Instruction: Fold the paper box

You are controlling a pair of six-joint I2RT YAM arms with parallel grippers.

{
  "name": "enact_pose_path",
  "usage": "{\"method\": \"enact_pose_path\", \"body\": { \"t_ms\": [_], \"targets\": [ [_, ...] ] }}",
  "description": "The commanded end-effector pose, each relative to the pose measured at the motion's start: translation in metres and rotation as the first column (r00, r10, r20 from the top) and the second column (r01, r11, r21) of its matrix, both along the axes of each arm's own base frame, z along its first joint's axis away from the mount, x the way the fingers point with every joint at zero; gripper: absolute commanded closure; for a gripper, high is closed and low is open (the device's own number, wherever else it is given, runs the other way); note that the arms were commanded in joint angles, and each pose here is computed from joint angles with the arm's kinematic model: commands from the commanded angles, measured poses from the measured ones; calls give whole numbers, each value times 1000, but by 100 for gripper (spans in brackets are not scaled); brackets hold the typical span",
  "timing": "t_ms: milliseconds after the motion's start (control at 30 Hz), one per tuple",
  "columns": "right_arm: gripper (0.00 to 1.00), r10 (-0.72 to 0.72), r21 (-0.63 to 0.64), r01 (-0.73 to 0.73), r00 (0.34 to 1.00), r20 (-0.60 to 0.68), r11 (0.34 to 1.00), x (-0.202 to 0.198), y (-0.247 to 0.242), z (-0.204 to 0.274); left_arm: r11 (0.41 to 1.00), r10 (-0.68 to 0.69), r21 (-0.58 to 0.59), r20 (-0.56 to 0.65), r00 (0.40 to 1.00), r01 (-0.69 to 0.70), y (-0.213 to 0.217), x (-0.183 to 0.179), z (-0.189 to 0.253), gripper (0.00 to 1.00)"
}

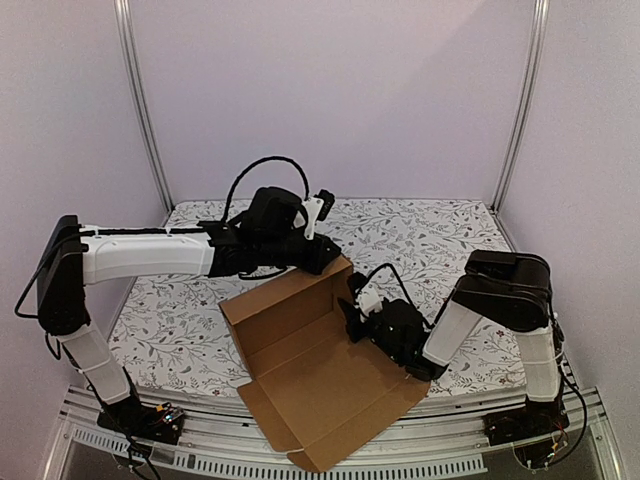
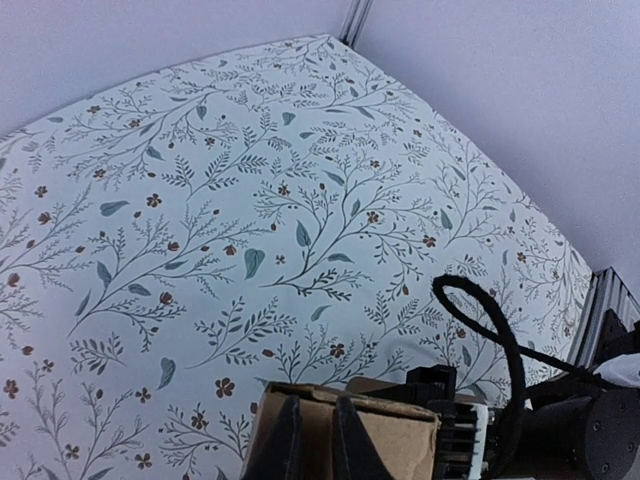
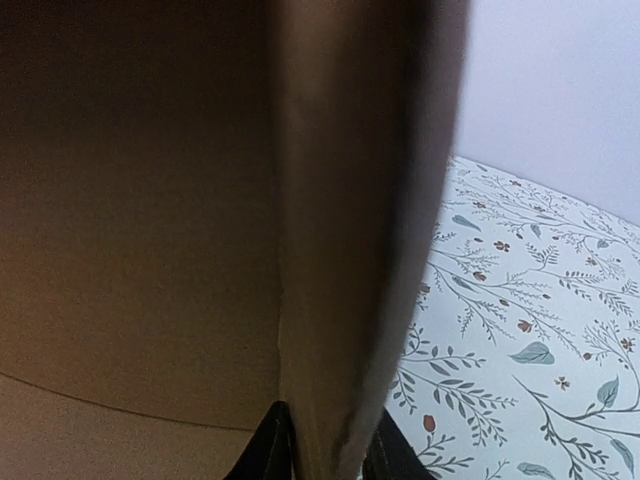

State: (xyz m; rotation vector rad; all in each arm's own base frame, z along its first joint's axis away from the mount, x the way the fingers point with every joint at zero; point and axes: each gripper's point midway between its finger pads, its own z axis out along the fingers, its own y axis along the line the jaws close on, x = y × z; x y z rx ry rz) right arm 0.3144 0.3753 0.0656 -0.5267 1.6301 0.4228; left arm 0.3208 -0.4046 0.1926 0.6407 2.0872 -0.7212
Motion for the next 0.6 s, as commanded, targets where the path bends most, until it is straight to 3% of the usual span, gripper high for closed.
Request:
{"method": "enact_pose_path", "body": {
  "t_ms": [0,67,367,567],
  "targets": [
    [86,-36,63,35,999,10,997,5,-1,1,997,-10,74,-71,997,15,1,-14,-24,89],
    [100,-32,59,31,999,14,998,6,2,0,997,-10,76,-75,997,15,0,-15,-25,89],
    [100,-44,49,43,999,20,998,9,2,-6,996,-20,81,-90,996,27,-7,-22,-25,89],
    [85,-54,62,50,997,57,997,11,2,14,995,-30,90,-96,995,39,-11,-27,-26,89]
  ]
}}
